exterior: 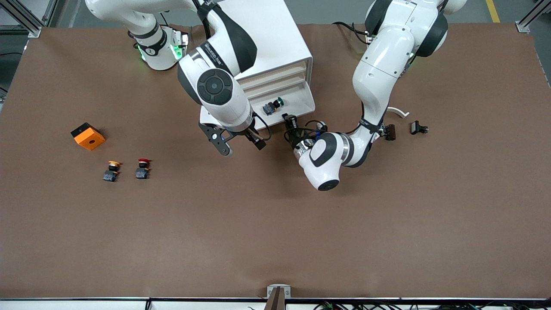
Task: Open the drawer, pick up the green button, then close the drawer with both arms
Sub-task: 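Reach the right gripper into the drawer and grasp the green button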
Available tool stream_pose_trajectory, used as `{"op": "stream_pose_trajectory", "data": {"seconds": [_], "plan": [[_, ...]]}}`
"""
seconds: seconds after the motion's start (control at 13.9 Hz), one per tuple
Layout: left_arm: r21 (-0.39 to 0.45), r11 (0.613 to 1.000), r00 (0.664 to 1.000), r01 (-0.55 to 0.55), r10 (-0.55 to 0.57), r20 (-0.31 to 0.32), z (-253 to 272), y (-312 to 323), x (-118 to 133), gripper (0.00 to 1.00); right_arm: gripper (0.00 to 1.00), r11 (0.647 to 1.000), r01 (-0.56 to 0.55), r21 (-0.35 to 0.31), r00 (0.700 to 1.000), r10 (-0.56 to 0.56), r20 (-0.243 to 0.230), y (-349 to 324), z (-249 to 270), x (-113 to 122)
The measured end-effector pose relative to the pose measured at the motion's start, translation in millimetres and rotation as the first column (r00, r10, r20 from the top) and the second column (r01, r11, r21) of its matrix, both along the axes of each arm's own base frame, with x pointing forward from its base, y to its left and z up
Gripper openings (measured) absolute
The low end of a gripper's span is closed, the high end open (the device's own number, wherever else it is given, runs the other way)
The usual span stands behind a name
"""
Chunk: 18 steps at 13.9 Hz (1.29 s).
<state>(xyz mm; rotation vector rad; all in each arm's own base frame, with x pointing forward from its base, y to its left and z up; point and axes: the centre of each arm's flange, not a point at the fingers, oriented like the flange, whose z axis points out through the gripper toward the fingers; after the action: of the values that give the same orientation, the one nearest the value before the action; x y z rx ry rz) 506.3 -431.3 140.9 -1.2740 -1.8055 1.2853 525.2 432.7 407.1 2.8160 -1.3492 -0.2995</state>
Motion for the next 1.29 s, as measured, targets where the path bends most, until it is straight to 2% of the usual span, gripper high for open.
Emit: {"op": "stream_pose_trajectory", "data": {"seconds": [0.14, 0.43, 0.79, 0.86, 1.08, 1.29], "plan": [[-0.003, 1.0, 1.0, -0.008, 0.008, 0.019, 3, 5, 8, 0.14, 1.0, 1.0, -0.003, -0.009, 1.0, 0.003, -0.007, 14, -13, -16], [-0.02, 0.999, 0.998, -0.029, 0.03, 0.05, 6, 15, 23, 0.14, 1.0, 1.0, -0.001, -0.009, 1.0, 0.002, 0.012, 48, -41, -54], [-0.044, 0.998, 0.996, -0.04, 0.043, 0.078, 8, 22, 32, 0.17, 1.0, 1.0, -0.016, -0.021, 1.0, 0.016, 0.005, 57, -58, -72], [-0.059, 0.997, 0.993, -0.044, 0.049, 0.103, 7, 24, 36, 0.24, 1.0, 1.0, -0.016, -0.024, 1.0, 0.016, 0.005, 57, -66, -76], [-0.075, 0.995, 0.989, -0.062, 0.072, 0.132, 11, 34, 49, 0.58, 1.0, 0.999, -0.027, -0.032, 1.0, 0.027, 0.002, 58, -84, -88], [-0.103, 0.99, 0.978, -0.096, 0.113, 0.175, 32, 52, 76, 0.89, 1.0, 0.999, -0.039, -0.033, 0.999, 0.039, 0.002, 63, -86, -95]]}}
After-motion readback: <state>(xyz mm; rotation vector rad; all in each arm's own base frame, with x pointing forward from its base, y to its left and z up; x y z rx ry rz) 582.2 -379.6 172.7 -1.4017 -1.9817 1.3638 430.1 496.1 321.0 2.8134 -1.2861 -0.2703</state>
